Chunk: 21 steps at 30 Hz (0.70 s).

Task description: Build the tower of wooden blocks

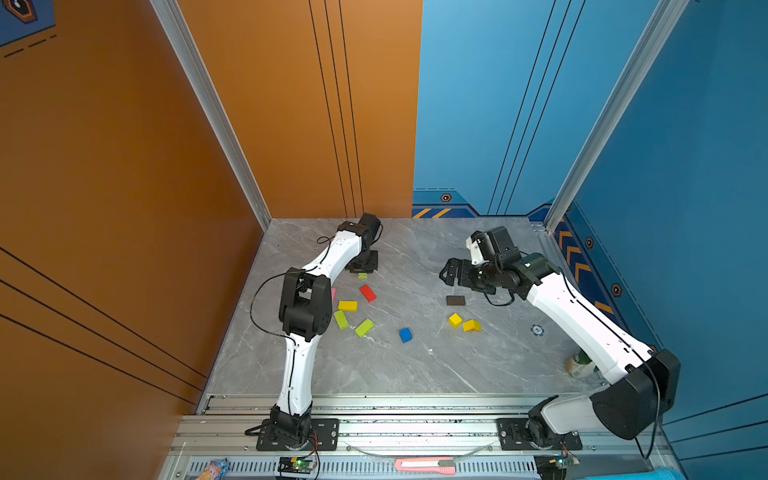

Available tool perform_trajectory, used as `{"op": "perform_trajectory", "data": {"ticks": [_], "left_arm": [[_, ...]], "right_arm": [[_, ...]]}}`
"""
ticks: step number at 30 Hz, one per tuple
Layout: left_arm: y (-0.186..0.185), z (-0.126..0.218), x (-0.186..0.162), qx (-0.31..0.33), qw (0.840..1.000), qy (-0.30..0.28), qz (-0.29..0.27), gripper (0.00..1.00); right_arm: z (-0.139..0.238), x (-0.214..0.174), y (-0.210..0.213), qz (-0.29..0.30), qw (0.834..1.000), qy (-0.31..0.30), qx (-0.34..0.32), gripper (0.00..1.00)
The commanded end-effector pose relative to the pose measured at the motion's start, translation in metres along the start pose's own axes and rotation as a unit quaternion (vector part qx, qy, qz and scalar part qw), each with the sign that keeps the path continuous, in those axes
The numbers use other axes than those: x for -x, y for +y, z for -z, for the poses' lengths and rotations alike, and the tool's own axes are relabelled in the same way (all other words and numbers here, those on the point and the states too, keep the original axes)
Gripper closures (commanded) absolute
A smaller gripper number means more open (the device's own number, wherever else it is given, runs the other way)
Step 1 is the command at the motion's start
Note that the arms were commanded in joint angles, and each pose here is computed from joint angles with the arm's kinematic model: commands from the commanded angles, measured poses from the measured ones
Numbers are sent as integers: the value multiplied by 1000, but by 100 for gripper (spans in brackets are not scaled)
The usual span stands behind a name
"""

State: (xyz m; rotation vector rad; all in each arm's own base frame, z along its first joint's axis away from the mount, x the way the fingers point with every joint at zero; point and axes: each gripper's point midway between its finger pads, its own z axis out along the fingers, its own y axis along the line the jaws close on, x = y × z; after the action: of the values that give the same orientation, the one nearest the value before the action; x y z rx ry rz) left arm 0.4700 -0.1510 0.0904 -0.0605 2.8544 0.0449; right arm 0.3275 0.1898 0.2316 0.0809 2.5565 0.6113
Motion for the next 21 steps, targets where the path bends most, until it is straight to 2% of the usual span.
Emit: {"op": "perform_trajectory", "data": {"ticks": [1, 11, 21], "left_arm": [[-26, -3, -16, 0, 1000, 23, 5, 84], [-88, -22, -37, -9, 999, 34, 12, 85], [-98, -34, -49, 14, 999, 34, 18, 84]], "right_arm": [[13, -2, -13, -6, 1000, -15, -8, 0], [35, -11, -40, -28, 999, -30, -26, 0], [38, -21, -50, -32, 999, -23, -36, 0]]}}
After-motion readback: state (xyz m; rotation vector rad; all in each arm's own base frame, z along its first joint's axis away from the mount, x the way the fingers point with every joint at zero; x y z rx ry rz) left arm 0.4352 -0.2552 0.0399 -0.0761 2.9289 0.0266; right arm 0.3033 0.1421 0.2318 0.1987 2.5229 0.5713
